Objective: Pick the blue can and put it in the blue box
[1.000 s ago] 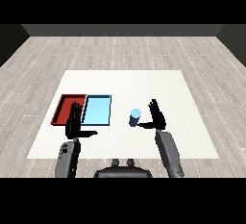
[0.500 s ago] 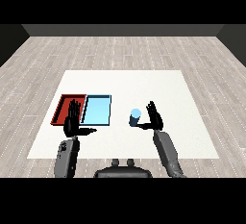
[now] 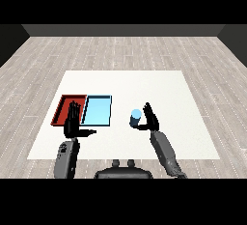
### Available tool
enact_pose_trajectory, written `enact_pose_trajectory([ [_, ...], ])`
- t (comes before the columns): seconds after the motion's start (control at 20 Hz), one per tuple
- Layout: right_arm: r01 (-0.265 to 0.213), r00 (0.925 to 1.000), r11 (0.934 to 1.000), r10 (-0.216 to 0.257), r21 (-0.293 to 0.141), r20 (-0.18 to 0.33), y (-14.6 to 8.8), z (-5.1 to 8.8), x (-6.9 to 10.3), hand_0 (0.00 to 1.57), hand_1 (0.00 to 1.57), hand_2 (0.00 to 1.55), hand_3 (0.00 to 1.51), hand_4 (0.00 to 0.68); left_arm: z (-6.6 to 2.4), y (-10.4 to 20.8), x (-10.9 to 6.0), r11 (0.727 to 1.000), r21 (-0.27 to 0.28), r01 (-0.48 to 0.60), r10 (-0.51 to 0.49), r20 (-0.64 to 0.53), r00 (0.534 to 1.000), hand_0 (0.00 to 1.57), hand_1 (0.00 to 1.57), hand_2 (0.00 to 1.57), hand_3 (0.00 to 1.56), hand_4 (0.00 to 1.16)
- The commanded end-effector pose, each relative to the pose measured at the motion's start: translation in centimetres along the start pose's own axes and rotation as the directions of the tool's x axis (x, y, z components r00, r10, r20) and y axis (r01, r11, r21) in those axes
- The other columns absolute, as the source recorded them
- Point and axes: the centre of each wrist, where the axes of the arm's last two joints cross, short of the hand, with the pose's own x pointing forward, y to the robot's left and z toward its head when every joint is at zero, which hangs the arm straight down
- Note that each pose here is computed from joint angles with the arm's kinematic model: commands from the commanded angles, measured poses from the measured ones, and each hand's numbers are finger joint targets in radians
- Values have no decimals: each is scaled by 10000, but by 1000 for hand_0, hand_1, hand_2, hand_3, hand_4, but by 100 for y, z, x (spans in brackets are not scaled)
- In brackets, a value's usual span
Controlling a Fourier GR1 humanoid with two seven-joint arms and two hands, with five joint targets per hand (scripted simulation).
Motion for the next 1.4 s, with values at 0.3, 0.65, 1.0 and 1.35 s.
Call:
enact_pose_trajectory([
  [0.3, 52, 10000, 9998, -52, 184, -23, 102, -254, 76, 0, 0, 0, 0, 0, -57, -100, 43, 10000, -33, 12, -11, 117, 9999, 0, 0, 0, 0, 0],
  [0.65, 238, 9994, 9991, -229, 365, -256, 133, -148, -204, 0, 0, 0, 0, 0, 71, 39, 128, 10000, -6, 52, -52, -65, 10000, 0, 0, 0, 0, 0],
  [1.0, -210, 9993, 9981, 228, 582, -295, 408, -248, -168, 0, 0, 0, 0, 0, 16, 63, 22, 9998, 127, -127, 127, -64, 9999, 0, 0, 0, 0, 0],
  [1.35, 164, 9990, 9984, -141, 538, -415, 381, -449, -22, 0, 0, 0, 0, 0, 30, 57, 15, 9999, 102, -36, 35, 46, 10000, 0, 0, 0, 0, 0],
])
